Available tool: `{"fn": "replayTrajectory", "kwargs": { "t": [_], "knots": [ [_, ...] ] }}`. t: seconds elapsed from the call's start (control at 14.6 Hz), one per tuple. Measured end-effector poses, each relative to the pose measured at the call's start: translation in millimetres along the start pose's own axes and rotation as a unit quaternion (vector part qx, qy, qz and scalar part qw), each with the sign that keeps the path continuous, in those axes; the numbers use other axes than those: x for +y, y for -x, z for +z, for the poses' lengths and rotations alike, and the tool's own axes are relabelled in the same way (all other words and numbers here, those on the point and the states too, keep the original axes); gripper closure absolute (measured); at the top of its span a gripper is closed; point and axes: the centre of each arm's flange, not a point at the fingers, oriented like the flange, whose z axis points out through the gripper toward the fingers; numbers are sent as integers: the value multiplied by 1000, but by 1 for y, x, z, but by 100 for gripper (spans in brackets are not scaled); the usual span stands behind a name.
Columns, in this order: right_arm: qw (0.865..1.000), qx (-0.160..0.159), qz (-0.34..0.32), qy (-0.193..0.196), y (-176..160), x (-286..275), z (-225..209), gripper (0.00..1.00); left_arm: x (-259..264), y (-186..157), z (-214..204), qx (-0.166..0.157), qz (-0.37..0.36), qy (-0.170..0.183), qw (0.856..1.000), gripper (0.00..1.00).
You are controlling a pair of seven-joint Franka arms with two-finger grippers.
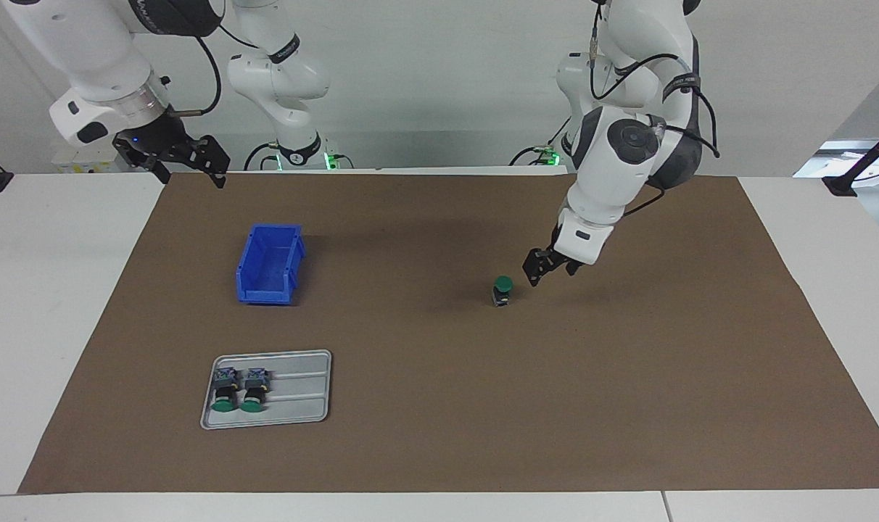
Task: Place and press button with both arms
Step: 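Lift the left gripper away while the right gripper reaches the button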
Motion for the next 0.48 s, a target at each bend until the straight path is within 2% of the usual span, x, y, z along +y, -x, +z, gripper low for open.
{"fn": "replayTrajectory", "kwargs": {
  "t": [0.27,0.48],
  "knots": [
    [1000,-2,-20,-9,1,-12,0,1,-74,-19,-40,-24,36,-11,999,0],
    [995,29,-82,-40,0,-52,-6,1,-133,-31,-65,-36,64,-10,997,0]
  ]
}}
